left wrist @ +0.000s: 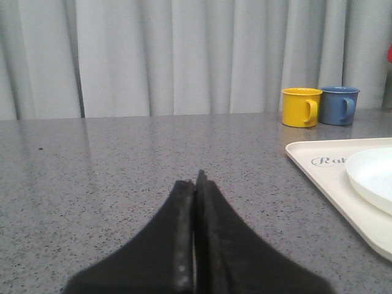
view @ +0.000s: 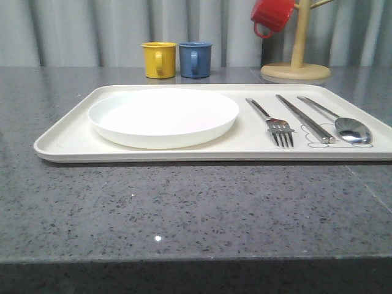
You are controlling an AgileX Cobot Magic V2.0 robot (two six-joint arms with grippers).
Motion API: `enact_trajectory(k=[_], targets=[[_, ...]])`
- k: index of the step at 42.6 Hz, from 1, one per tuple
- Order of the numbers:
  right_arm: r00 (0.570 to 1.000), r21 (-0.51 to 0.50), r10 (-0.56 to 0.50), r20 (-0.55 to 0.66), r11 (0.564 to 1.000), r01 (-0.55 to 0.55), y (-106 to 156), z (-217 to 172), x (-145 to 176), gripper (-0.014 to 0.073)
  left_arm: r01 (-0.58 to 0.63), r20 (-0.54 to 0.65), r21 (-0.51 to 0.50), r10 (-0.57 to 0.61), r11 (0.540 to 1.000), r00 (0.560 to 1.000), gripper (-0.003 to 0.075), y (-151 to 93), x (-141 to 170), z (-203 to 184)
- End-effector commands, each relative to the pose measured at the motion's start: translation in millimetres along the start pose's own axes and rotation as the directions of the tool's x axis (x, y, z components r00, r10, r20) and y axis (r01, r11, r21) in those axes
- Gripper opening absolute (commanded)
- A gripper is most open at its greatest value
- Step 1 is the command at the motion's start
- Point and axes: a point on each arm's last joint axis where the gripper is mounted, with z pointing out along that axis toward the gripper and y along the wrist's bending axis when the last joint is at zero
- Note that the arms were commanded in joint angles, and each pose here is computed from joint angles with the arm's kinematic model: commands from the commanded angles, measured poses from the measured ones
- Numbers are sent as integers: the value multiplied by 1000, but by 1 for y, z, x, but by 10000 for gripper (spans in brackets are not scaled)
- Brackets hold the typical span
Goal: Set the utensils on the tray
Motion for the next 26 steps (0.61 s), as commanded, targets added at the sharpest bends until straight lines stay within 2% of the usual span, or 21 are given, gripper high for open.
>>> enact_trajectory(k=[1, 12, 26], targets=[[974, 59, -19, 225, 998, 6, -3, 0, 6, -68, 11, 93, 3, -11, 1000, 996, -20, 0, -5, -2], [936, 145, -40, 350, 989, -12, -8, 7, 55, -68, 11, 93, 3, -11, 1000, 996, -20, 0, -5, -2], [941, 164, -41, 335, 986, -15, -9, 8, 57, -68, 11, 91, 3, -11, 1000, 996, -20, 0, -5, -2]])
